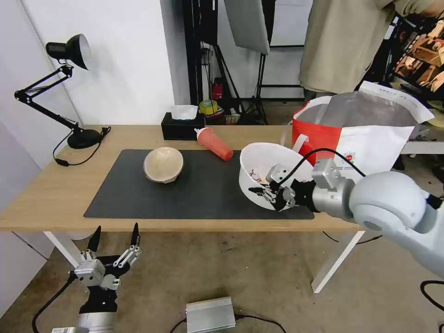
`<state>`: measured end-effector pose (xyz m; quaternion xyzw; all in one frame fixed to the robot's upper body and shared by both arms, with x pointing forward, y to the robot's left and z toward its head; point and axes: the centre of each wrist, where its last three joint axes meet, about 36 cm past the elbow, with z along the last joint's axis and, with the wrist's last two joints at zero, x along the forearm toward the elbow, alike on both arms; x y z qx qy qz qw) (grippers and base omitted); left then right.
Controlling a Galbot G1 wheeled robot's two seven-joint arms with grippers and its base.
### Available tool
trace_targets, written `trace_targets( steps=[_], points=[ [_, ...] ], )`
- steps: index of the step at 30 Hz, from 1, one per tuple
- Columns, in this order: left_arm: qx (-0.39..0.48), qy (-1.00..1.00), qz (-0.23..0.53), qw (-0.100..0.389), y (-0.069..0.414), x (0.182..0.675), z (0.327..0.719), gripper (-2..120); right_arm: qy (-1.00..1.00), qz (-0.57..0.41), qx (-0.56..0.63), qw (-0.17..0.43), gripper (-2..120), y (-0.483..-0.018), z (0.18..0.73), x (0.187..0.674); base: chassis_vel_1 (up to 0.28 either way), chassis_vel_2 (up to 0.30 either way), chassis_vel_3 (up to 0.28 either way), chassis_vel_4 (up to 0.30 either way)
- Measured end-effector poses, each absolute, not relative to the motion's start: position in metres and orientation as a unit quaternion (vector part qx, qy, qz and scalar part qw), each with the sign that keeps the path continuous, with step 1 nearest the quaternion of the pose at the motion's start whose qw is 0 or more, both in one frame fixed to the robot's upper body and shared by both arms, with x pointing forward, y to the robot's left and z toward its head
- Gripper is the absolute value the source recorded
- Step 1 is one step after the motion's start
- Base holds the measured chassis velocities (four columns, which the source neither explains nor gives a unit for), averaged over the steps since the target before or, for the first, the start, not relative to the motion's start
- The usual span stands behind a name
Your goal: Pick up the trash from the table and place it into the takeout bag.
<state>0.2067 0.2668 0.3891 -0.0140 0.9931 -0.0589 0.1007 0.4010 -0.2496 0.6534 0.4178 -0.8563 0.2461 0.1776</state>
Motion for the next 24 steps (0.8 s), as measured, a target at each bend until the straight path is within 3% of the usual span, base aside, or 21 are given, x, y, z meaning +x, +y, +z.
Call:
trace_targets(
  steps=[24],
  points=[
    [0.003,0.993,-0.053,0.104,0.264,0.208,0.389,100,-0.874,0.279,0.384,0.107,0,-0.293,0.704,0.368,0.000,0.000,0.000,0.000]
  ],
)
